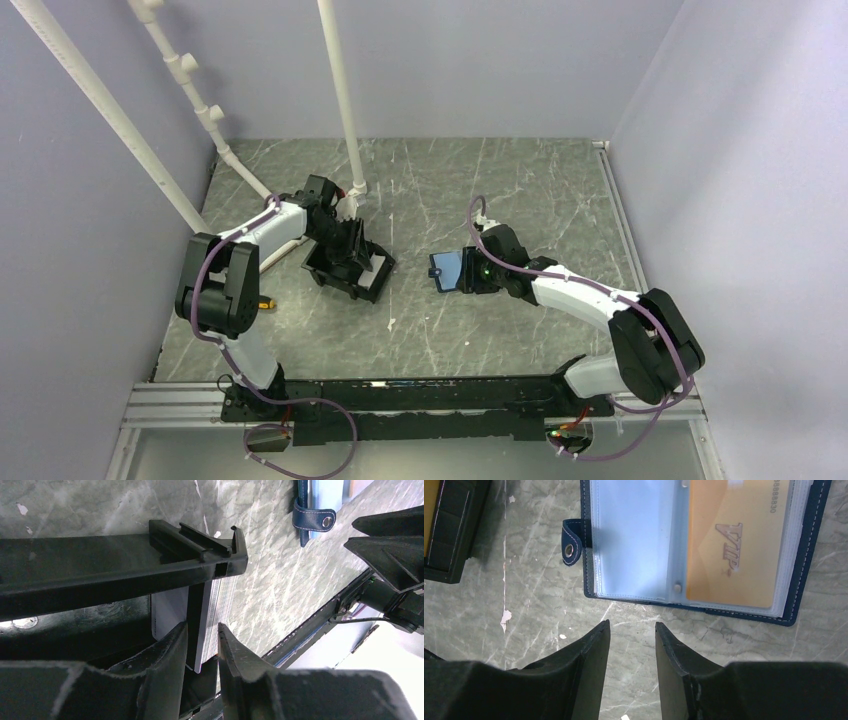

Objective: Put the credit cards into the card holder
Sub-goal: Pick up the credit card from the storage box.

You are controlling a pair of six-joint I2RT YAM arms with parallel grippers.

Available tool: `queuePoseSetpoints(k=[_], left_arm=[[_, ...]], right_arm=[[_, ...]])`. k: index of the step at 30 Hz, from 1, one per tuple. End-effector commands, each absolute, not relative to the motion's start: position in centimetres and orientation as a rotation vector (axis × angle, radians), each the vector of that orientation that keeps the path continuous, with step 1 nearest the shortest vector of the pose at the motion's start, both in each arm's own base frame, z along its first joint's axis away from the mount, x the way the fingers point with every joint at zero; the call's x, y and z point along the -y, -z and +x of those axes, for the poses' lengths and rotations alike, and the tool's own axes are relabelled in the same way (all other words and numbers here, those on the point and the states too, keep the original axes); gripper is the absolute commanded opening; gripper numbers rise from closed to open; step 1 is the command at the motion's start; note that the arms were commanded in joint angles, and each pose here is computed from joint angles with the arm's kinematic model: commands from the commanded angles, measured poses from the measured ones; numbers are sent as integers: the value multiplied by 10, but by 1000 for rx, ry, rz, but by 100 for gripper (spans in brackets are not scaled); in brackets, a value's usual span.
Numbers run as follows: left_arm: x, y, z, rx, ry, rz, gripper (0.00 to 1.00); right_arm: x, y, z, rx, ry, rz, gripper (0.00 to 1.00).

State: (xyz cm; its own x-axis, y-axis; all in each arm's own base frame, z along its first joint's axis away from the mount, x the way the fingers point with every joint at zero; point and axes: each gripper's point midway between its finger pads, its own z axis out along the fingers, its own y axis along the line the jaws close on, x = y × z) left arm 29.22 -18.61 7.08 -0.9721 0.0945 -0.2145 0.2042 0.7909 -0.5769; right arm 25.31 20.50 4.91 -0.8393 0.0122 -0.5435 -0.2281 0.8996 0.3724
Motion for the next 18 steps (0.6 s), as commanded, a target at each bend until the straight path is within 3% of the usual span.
queuePoseSetpoints(k=[1, 18], left_arm=[[192, -78, 295, -2770, 989, 298, 32], [186, -84, 295, -2771, 934, 330, 21]], right_arm=[[-210, -54, 256, -2482, -606, -164, 41], [-212, -52, 256, -2493, -615, -168, 41]])
